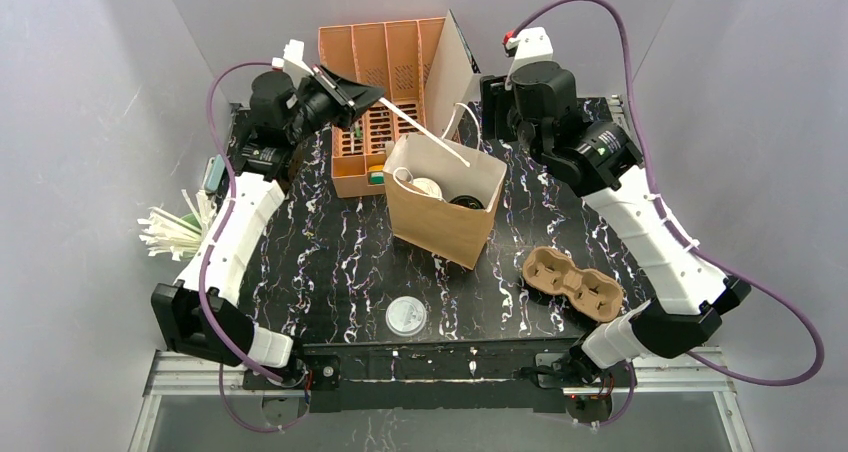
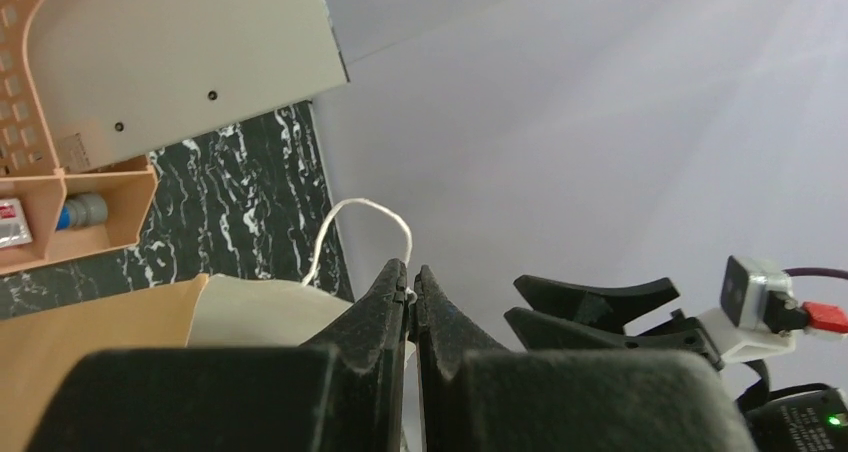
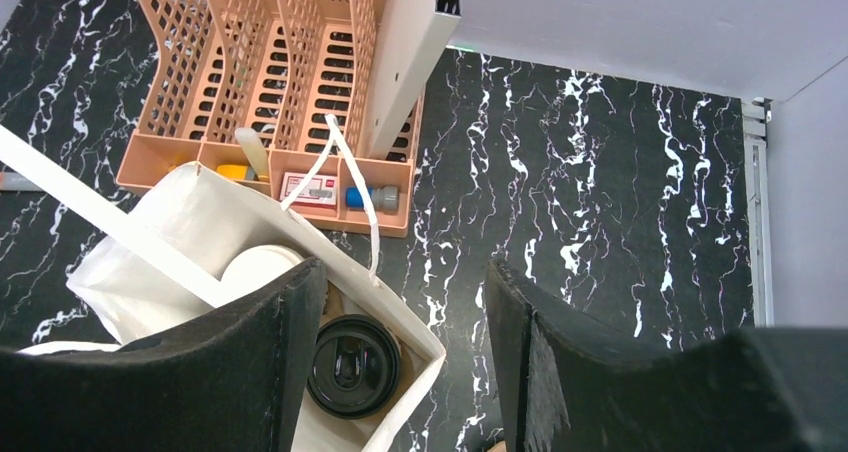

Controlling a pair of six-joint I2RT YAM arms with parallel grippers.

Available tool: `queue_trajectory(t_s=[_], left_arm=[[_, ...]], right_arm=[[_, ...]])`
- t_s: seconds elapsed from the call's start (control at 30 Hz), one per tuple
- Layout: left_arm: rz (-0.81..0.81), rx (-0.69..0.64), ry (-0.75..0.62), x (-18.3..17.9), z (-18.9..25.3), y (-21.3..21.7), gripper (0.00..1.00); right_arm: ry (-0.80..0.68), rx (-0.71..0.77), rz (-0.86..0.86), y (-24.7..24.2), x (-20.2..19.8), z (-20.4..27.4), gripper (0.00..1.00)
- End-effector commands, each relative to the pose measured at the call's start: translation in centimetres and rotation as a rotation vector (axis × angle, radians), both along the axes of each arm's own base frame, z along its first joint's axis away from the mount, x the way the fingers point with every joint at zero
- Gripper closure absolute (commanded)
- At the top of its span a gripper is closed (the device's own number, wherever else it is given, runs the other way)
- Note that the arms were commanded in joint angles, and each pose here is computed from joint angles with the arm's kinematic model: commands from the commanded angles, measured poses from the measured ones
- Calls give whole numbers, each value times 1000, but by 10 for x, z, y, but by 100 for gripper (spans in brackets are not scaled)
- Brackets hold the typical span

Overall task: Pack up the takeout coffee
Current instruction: Place the straw in the takeout bag.

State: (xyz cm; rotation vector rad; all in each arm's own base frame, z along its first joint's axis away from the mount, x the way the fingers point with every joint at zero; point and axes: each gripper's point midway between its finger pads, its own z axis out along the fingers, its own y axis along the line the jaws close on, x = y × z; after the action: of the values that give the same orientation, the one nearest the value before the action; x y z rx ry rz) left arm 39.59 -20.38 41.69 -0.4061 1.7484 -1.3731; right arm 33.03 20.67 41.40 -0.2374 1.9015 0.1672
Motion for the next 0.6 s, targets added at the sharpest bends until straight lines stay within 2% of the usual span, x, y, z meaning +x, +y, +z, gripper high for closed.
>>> queue_trajectory(t_s=[0.0,0.13,0.17,0.3,0.33,0.4,0.47,0.5,0.57], left_arm=[[-8,46,-94,-17,8,-4,100],[4,126,-131,-17,-5,-13,100],[3,143,-137,-18,-8,-16,92],[-7,209,-133,-24,-20,-24,31],[18,251,-140,-24,-19,-18,22],[125,411,-148,-26,-20,10,15],[307,557,-150,-29,-13,53,14],[387,631,-140,-31,-12,73,15],[539,783,-69,-37,-20,115,24]], right_arm=[[-48,30,-31,-5,4,11,32],[-53,37,-27,-5,3,13,31],[-54,37,-27,-4,4,14,30],[-59,34,-28,-4,5,15,20],[-59,34,-29,-4,5,15,18],[-57,33,-29,-3,6,14,18],[-56,32,-25,-2,7,14,17],[-55,33,-23,-1,7,14,17],[-49,29,-14,2,8,12,17]])
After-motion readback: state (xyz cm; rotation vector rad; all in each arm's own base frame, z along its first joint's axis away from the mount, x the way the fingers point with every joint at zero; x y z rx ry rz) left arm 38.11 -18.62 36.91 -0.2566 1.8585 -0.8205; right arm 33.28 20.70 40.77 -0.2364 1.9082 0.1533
